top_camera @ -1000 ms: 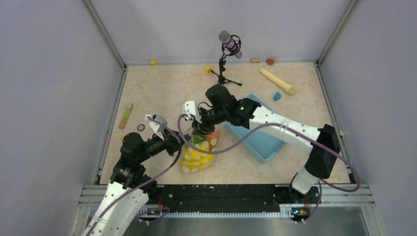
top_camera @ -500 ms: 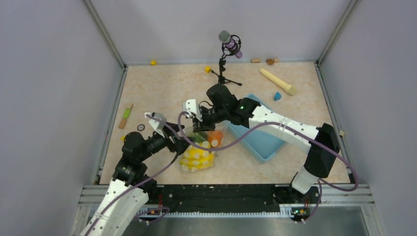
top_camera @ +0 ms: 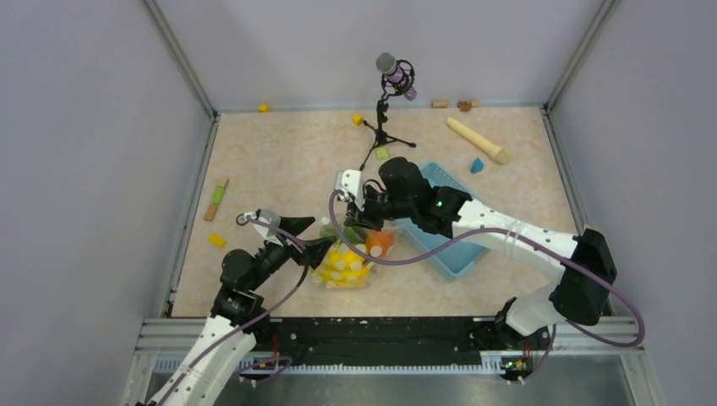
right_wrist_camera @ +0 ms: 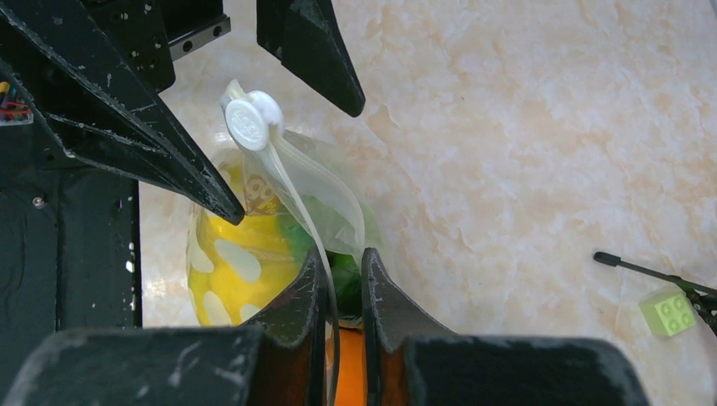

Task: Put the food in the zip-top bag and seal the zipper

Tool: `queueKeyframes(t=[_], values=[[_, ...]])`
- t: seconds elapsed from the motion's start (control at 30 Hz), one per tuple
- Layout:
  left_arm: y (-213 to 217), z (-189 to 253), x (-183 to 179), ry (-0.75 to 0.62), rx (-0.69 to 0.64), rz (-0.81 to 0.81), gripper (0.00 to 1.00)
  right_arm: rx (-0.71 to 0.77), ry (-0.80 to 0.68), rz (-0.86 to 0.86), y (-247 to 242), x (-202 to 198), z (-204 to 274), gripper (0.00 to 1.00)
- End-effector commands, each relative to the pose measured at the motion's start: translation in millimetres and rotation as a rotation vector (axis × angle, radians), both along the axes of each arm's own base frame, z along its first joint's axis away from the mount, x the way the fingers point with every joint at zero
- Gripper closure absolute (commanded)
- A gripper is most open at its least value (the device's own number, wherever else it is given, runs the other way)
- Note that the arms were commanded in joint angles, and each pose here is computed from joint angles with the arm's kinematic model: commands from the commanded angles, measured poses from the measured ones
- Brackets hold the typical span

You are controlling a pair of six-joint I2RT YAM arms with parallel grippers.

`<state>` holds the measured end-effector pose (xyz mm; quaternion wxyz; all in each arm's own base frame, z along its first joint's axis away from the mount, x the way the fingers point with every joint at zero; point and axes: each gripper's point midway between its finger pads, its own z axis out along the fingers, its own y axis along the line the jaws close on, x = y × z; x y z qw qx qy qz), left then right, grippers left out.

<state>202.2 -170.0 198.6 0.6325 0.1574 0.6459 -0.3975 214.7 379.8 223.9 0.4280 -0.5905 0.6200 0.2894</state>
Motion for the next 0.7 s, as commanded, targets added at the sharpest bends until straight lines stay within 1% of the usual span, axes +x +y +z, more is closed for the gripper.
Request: queueKeyframes(t=[0.0,0.1,0.17,0.23,0.37,0.53,0.67], values=[[-6.6,37.2,0.1,-0.139,-0.060,-0.039,0.08,0.003,0.036,-0.040,-7.3,-1.5,-2.3,1.00],[-10.8,36.2,4.1,-0.137,-0.056,-0.055,0.13,0.007,0.040,-0.044,-8.0,-1.5,-2.2,1.00],[-14.1,36.9,4.8,-0.144,-0.053,-0.074,0.24,0.007,0.043,-0.047,-8.3,-1.6,-2.5,1.00],[-18.3,38.0,4.6,-0.148,-0.040,-0.102,0.29,0.003,0.042,-0.051,-9.8,-1.6,-3.9,1.00],[-20.2,42.5,5.9,-0.170,-0.023,-0.113,0.32,-0.003,0.042,-0.052,-12.4,-2.9,-6.4,1.00],[-20.6,47.0,2.3,-0.179,-0.010,-0.126,0.43,-0.007,0.034,-0.046,-15.1,-4.5,-6.7,1.00],[-20.9,51.5,-3.2,-0.204,-0.014,-0.140,0.45,-0.008,0.034,-0.016,-13.4,-8.4,-8.2,1.00]])
